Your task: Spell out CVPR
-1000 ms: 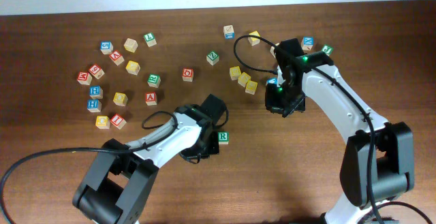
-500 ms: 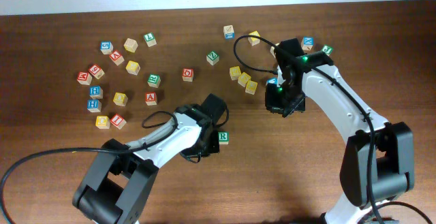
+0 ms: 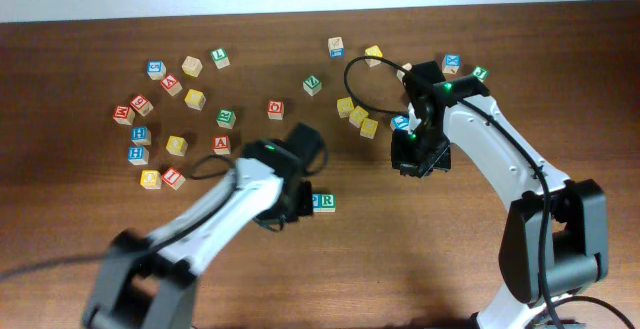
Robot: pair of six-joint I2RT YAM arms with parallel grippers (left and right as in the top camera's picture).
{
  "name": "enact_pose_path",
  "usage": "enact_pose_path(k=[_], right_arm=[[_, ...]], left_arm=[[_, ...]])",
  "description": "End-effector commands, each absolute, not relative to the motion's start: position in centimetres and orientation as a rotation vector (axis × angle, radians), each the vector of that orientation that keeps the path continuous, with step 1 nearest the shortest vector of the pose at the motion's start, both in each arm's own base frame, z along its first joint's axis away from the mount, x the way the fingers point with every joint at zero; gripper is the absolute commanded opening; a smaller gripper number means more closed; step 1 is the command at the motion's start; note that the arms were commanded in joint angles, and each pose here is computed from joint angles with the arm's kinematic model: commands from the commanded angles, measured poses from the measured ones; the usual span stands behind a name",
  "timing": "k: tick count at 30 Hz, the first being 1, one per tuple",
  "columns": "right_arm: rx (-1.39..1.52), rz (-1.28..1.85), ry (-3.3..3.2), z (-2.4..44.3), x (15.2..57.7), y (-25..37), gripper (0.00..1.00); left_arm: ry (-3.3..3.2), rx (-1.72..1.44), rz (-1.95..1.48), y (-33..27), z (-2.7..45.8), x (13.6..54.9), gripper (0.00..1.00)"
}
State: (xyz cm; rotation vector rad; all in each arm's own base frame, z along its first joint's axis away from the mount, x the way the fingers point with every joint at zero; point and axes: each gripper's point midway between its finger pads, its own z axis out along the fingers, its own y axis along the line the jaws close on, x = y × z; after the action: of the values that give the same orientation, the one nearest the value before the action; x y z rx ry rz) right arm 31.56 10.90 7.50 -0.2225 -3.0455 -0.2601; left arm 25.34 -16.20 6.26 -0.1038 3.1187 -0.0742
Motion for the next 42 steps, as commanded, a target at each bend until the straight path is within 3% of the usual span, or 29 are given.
enact_pose_path(k=[1, 6, 10, 18, 27, 42], right_arm=[[-0.141, -0.260, -3.016, 6.6, 30.0, 12.4, 0.07], [-0.148, -0.315, -3.021, 2.9, 28.3, 15.6, 0.07], [-0.097, -0.403, -3.039, 2.5, 28.3, 18.2, 0.07], [-0.077, -0.398, -3.068, 1.9, 27.7, 21.2, 0.07], [-0.076, -0.392, -3.024, -0.5, 27.2, 22.5, 0.05], [-0.028, -0.542, -3.016, -0.1, 27.5, 24.8, 0.04]], left_arm=[[3.013, -0.241, -0.063, -11.9, 9.0, 28.2, 0.00], [3.089, -0.338, 0.010, -8.3, 6.3, 27.7, 0.00], [3.141, -0.332, 0.038, -8.5, 2.4, 27.3, 0.00], [3.262, -0.351, -0.107, -10.6, -0.6, 26.3, 0.00], [3.263, -0.305, -0.178, -11.3, -0.7, 26.6, 0.00], [3.232, -0.166, -0.319, -12.9, -0.6, 27.4, 0.00]])
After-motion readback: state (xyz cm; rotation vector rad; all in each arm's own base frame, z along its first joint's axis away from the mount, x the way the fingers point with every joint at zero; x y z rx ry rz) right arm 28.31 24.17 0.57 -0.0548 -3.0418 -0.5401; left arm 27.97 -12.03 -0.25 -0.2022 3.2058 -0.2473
